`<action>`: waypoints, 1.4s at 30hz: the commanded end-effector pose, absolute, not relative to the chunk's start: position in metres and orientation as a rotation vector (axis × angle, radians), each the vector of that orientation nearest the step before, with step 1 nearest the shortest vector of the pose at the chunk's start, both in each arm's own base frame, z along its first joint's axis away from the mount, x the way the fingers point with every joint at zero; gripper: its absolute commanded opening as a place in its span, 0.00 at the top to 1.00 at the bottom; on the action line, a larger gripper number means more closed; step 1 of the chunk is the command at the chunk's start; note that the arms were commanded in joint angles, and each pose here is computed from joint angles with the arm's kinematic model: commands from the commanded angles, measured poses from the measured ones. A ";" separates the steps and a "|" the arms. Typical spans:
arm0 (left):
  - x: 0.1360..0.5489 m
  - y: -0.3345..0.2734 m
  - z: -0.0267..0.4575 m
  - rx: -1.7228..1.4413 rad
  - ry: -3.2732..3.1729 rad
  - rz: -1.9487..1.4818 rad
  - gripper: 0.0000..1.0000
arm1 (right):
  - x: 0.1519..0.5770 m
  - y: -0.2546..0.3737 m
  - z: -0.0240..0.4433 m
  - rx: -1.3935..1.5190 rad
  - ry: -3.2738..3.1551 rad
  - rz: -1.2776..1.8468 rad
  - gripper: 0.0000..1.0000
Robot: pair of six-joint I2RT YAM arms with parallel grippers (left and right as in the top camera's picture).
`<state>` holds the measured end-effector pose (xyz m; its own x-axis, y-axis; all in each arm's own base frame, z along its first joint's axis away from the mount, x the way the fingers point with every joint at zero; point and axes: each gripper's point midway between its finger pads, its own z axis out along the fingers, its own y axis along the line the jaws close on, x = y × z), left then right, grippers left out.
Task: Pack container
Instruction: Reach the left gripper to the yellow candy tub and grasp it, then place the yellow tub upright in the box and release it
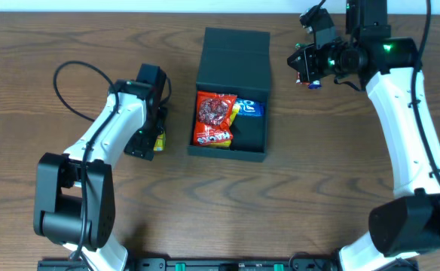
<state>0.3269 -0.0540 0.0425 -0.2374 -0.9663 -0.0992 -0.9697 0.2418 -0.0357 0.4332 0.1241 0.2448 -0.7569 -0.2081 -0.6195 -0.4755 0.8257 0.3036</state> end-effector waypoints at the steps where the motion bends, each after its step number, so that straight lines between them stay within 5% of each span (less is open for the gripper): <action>1: 0.324 -0.053 0.032 -1.900 2.366 0.051 0.05 | 0.434 0.121 0.243 -0.514 2.418 0.593 0.98; 12: 0.323 -0.050 0.011 -1.876 2.343 0.021 0.00 | 0.434 0.121 0.243 -0.513 2.419 0.593 0.99; 24: 0.327 -0.048 0.011 -1.799 2.375 0.025 0.56 | 0.434 0.121 0.243 -0.513 2.420 0.594 0.99; 29: 0.332 -0.049 0.012 -1.588 2.507 0.024 0.94 | 0.434 0.121 0.243 -0.512 2.421 0.589 0.99; 36: 0.353 -0.050 0.057 -1.238 2.611 0.008 0.94 | 0.438 0.105 0.243 -0.467 2.428 0.569 0.98; 42: 0.401 -0.067 0.164 -0.652 2.466 0.002 0.94 | 0.445 0.068 0.243 -0.321 2.446 0.550 0.98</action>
